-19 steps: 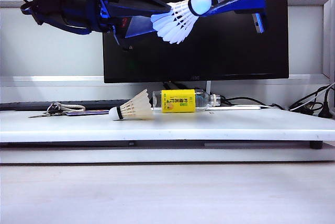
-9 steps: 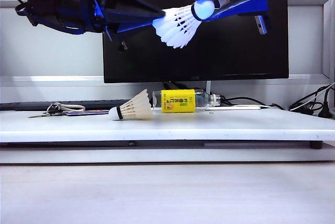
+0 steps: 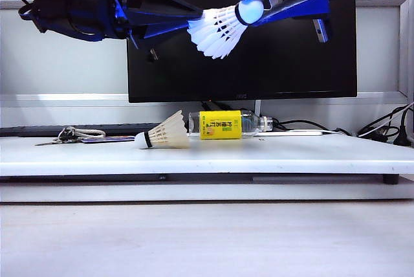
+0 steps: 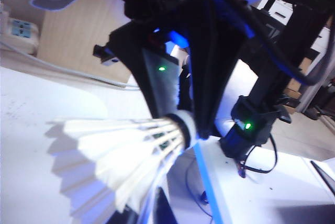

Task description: Stack the badminton balls on the table vertically.

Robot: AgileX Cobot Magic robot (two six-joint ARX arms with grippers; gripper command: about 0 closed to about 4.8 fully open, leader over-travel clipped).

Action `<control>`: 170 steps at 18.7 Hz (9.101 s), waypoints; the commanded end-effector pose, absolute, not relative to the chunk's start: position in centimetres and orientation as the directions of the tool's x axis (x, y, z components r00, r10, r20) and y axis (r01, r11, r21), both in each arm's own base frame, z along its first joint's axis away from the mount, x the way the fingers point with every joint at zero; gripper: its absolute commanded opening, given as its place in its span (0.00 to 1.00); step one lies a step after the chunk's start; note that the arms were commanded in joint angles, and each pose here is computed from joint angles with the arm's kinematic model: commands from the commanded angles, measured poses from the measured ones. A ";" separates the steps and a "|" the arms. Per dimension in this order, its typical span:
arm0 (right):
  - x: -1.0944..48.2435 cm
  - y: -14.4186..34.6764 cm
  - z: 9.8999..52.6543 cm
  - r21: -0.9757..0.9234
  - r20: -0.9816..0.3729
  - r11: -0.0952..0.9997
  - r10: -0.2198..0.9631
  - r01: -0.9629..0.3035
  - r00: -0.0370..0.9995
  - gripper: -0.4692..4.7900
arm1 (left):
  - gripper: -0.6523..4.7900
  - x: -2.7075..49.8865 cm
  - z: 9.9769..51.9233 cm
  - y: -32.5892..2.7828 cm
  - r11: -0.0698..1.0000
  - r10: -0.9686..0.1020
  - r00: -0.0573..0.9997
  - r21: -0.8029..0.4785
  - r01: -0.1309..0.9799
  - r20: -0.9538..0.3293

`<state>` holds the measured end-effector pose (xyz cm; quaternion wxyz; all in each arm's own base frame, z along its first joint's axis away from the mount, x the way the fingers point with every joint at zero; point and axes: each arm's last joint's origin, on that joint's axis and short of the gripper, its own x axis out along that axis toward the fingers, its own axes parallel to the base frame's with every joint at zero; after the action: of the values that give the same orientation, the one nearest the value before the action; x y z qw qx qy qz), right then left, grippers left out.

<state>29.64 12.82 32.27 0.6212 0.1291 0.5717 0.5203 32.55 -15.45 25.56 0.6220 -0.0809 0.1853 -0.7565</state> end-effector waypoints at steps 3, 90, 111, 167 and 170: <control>29.7 12.9 32.5 0.751 -0.563 0.406 0.805 -0.521 -0.184 0.40 | 0.20 32.5 25.8 -15.5 -0.185 -0.968 -0.234 -0.367 0.911 -0.092; 21.5 9.7 26.4 0.414 0.528 0.590 0.465 -0.693 0.710 0.52 | 0.16 32.2 31.1 -22.0 -0.097 -0.982 -0.034 -0.338 0.936 0.188; 21.6 9.7 26.3 0.417 0.522 0.591 0.466 -0.690 0.714 0.37 | 0.17 32.2 31.1 -22.0 -0.116 -0.982 -0.056 -0.343 0.932 0.180; 28.9 11.4 23.1 -0.155 -0.439 0.936 0.223 -0.317 0.871 0.29 | 0.80 32.5 26.1 -15.6 0.402 -0.866 0.252 -0.300 0.865 -0.432; 28.9 11.4 23.1 -0.155 -0.439 0.936 0.223 -0.317 0.870 0.29 | 0.80 32.5 26.1 -15.6 0.399 -0.869 0.246 -0.313 0.862 -0.430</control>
<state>28.83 11.35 22.79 0.9582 -0.1119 0.2211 0.1431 32.55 -15.52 25.73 0.7912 -0.0019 0.2815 -0.5429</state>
